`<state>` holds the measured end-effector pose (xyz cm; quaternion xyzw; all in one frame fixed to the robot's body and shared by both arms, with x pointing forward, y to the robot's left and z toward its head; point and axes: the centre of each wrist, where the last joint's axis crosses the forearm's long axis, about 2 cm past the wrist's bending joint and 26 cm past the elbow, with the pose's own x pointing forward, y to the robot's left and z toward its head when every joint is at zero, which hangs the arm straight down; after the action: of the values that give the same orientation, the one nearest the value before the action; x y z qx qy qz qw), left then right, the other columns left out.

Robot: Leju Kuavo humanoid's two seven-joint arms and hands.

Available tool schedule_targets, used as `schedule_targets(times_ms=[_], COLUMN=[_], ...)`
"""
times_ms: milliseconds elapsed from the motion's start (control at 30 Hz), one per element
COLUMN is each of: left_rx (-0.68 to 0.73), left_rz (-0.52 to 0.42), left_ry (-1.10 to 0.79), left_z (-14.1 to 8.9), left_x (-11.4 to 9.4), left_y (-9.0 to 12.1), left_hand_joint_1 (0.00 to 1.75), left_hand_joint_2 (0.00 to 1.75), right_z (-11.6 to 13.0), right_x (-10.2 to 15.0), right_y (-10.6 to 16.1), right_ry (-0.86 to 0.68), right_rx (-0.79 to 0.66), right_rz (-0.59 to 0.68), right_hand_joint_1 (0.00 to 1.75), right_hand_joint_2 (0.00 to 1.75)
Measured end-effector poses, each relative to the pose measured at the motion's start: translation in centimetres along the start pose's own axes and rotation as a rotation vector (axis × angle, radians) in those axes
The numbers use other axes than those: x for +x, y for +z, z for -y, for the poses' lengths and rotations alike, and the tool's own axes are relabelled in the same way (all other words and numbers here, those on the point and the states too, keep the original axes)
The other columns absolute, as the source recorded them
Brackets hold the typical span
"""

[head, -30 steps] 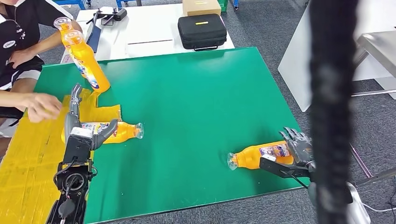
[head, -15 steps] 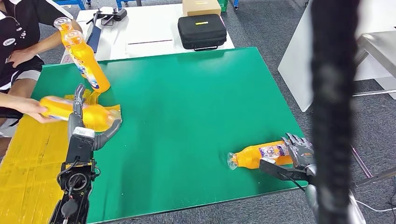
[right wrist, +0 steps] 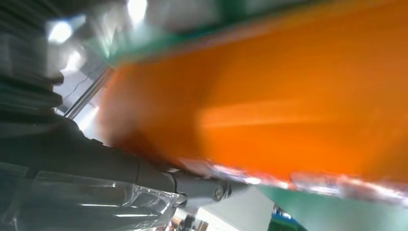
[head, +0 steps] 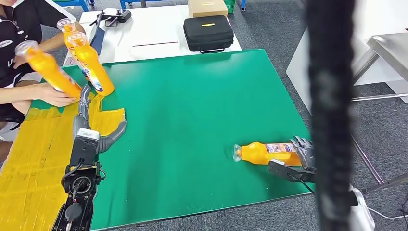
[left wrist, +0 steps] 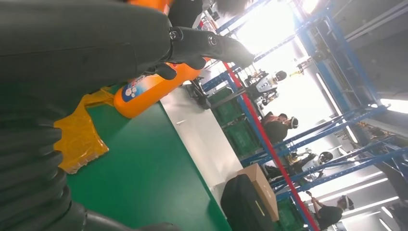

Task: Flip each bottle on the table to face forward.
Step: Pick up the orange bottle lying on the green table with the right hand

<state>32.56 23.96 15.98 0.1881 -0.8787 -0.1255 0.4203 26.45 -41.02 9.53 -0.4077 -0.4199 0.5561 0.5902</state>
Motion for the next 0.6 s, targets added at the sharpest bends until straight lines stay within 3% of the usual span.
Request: schedule_targets(times_ms=[400, 600], left_rx=[0.008, 0.007], left_rz=[-0.005, -0.011], left_ry=[0.011, 0.013], left_z=[0.3, 0.3], left_x=[0.0, 0.0], left_y=[-0.1, 0.2], left_hand_joint_1=[0.00, 0.00], left_hand_joint_2=[1.75, 1.75], right_z=[-0.1, -0.4], right_x=[-0.3, 1.1], right_y=[-1.9, -2.4], right_ry=[-0.022, -0.074], right_rx=[-0.001, -0.109], right_rz=[-0.015, -0.014], right_hand_joint_1=[1.75, 1.75], right_hand_joint_2=[1.75, 1.75])
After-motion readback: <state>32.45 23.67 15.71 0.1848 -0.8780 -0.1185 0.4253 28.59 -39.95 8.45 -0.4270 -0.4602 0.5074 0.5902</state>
